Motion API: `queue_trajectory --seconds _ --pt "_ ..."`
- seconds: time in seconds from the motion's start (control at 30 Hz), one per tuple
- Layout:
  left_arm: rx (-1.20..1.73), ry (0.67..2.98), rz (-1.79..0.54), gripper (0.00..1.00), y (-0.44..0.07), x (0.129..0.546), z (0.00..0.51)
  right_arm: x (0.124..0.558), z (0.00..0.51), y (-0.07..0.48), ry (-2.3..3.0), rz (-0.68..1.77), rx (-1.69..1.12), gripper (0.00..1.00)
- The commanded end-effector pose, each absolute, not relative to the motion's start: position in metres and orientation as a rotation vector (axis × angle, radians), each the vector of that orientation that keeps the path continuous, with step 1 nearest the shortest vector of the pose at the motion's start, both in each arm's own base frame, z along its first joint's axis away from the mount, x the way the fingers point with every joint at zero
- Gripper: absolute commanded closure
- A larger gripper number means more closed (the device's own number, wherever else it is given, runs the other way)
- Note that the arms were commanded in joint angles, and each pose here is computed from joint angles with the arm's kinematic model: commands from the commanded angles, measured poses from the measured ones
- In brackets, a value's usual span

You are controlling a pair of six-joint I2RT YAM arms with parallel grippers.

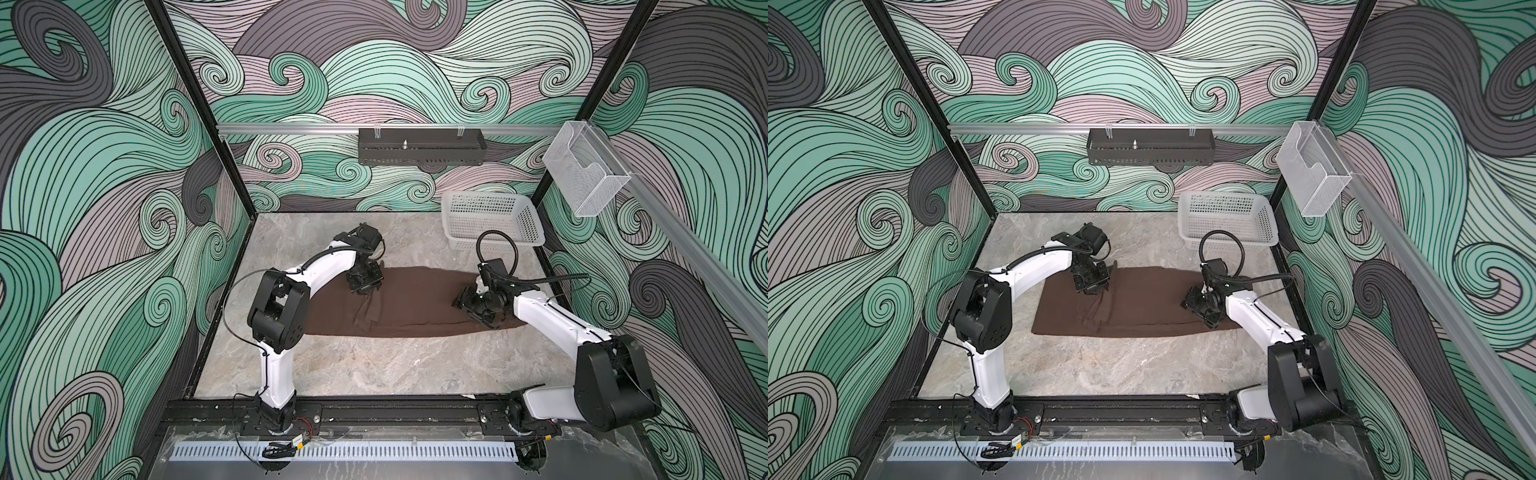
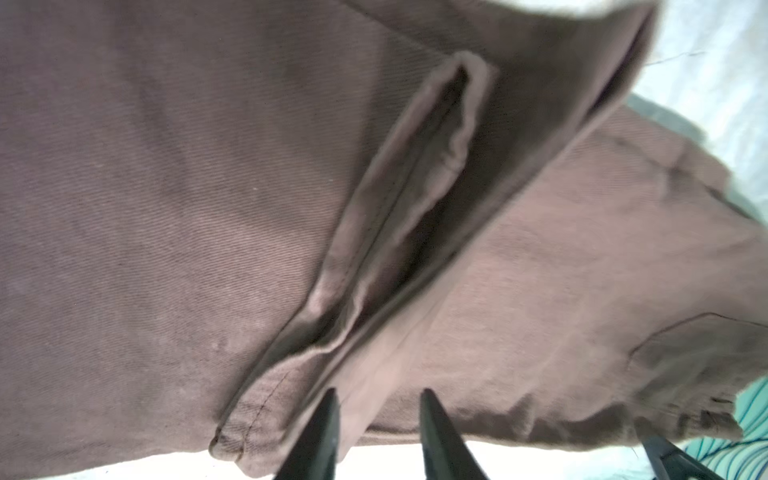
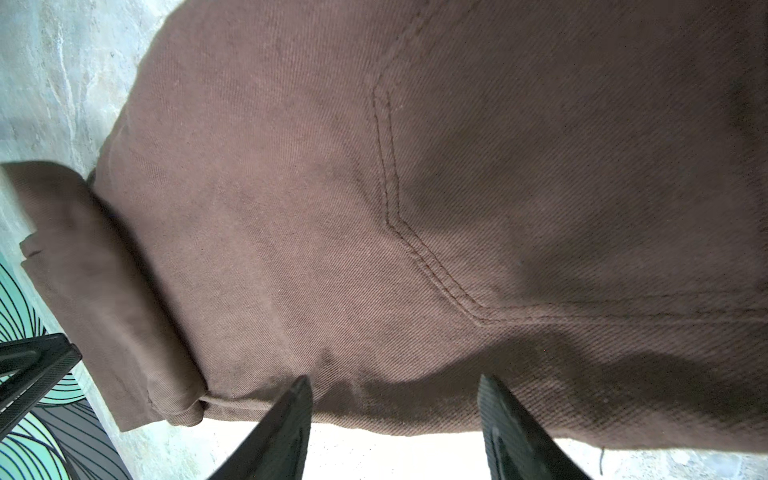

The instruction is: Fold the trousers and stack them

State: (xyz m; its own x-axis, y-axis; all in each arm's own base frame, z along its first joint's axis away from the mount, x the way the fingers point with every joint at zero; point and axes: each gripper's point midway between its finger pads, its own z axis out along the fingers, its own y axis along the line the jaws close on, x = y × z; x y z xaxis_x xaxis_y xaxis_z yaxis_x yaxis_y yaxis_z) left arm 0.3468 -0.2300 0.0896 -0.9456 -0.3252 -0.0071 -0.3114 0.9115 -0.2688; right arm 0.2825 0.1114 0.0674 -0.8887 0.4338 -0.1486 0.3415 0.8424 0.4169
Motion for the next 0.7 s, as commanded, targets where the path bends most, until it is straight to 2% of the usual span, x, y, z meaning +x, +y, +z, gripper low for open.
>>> queue_trajectory --seconds 0.0,0.1,0.23,0.33,0.47,0.67 --pt "-0.399 2.944 -0.539 0.58 -0.245 0.351 0.141 0.279 0.066 0.109 2.796 0.559 0.598 0.35" --pt "-0.323 2.864 -0.579 0.55 -0.242 0.354 0.183 0.281 0.070 0.109 2.789 0.556 0.586 0.35" --pt "-0.317 2.784 -0.446 0.51 -0.206 0.358 0.212 0.284 0.078 0.117 2.791 0.537 0.509 0.35" --pt "-0.393 2.790 -0.423 0.51 -0.167 0.362 0.201 0.288 0.091 0.136 2.791 0.468 0.366 0.35" --pt "-0.580 2.848 -0.552 0.51 -0.116 0.359 0.176 0.296 0.109 0.177 2.787 0.360 0.161 0.35" --pt "-0.777 2.821 -0.564 0.51 -0.051 0.346 0.154 0.300 0.107 0.252 2.835 0.163 -0.112 0.35"
